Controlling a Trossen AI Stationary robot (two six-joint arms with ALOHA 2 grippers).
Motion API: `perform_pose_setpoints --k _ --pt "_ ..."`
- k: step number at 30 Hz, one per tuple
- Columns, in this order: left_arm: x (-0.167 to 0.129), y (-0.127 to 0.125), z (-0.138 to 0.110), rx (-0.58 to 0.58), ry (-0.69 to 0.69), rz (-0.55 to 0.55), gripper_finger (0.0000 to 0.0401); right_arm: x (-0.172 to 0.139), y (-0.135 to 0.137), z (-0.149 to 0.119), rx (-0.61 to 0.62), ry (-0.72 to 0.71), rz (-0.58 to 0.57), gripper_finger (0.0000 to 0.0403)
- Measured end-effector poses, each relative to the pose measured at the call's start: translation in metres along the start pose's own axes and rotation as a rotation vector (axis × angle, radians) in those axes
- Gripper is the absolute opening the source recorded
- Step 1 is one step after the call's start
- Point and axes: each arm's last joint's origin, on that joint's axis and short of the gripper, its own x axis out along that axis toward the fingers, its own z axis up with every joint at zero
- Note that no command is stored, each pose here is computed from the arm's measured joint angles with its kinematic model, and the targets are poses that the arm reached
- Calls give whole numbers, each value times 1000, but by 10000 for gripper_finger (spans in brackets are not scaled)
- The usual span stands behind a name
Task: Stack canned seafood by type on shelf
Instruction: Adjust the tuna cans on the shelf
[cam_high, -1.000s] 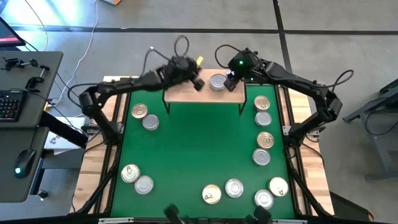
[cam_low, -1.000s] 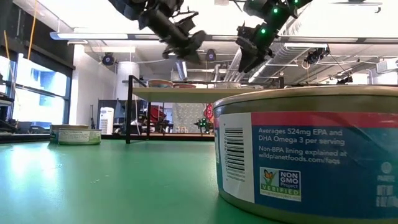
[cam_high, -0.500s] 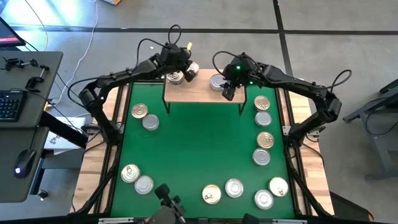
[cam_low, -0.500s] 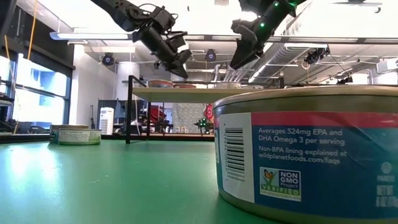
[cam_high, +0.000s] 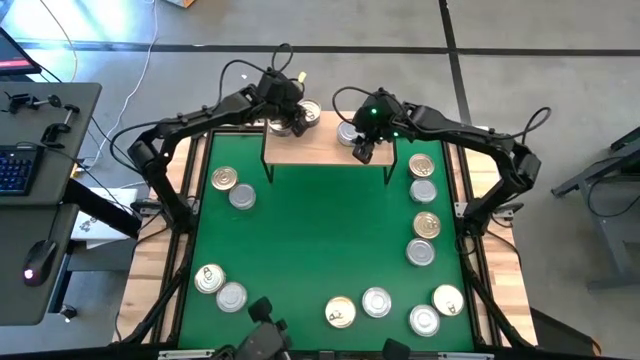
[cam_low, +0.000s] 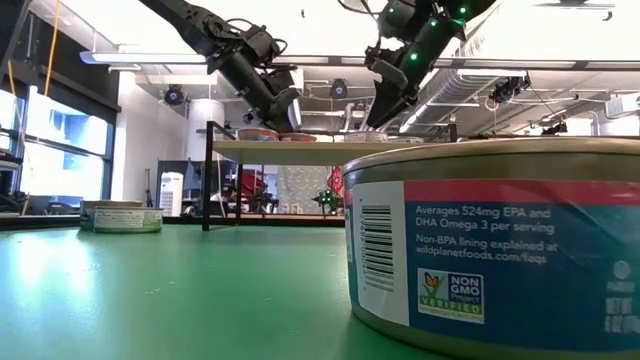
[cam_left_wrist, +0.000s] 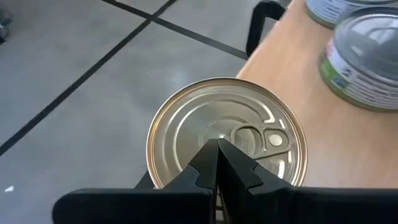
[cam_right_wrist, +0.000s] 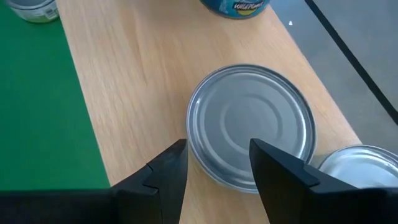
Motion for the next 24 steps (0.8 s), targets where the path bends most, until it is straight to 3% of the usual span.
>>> perform_pose_setpoints --k 7,15,24 --pt "-1 -7 -1 10 12 -67 0 2 -2 2 1 -13 -57 165" --pt "-1 -13 -1 18 21 -78 0 31 -16 1 35 -3 -81 165" --pt "0 -14 -2 19 28 -81 0 43 -30 7 167 -99 -119 165"
